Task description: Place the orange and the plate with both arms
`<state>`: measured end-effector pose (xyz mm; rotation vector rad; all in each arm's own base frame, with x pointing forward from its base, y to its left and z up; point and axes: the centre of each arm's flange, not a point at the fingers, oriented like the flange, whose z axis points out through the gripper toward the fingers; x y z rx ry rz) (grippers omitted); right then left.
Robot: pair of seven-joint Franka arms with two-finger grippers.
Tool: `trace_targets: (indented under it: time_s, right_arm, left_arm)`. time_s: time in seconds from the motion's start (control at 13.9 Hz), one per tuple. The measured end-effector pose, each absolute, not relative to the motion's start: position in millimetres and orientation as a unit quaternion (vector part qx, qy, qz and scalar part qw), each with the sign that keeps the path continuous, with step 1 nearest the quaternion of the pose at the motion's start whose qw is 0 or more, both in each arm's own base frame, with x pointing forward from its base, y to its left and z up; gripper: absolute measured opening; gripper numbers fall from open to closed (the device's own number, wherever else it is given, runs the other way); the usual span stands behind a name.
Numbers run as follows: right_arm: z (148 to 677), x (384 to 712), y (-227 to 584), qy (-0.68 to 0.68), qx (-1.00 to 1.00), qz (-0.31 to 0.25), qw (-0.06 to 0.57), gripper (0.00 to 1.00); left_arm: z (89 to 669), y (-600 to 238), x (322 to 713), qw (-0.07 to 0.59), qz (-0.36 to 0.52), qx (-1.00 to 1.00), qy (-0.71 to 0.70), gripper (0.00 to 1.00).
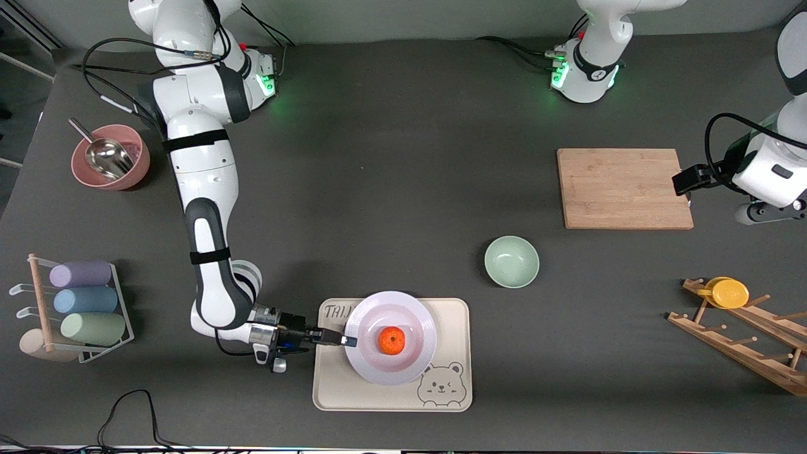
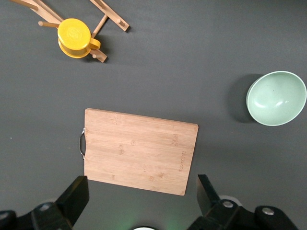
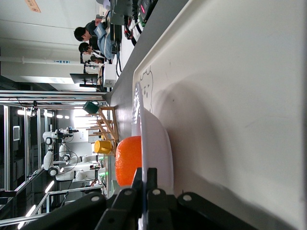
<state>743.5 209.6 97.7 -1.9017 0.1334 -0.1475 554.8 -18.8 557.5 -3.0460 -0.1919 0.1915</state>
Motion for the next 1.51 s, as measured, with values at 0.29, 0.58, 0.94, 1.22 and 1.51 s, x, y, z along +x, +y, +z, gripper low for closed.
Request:
trace_targets:
  time_s: [0.29, 0.58, 0.94, 1.22, 1.51]
  right_arm:
    - [98, 744, 210, 0.057, -0.812, -0.063, 0.577, 0.21]
    - [100, 744, 210, 0.056, -0.812, -0.064, 0.578, 0.61]
    - [114, 748, 206, 0.037, -0.827, -0.058, 0.557, 1.00]
    - [175, 762, 161, 0.012, -0.873, -0.041, 0.485, 1.00]
    - [241, 747, 100, -0.043, -0.917, -0.007, 0.397, 1.00]
  left_arm:
    - [557, -20, 555, 0.042, 0.063, -0.995, -0.062, 1.00]
    - [557, -21, 555, 0.042, 0.063, -0.995, -0.061, 1.00]
    - [557, -21, 555, 0.042, 0.064, -0.995, -0.060, 1.00]
    - [557, -22, 554, 0.042, 0.065, -0.995, -0.060, 1.00]
    - [557, -23, 554, 0.042, 0.065, -0.995, -0.059, 1.00]
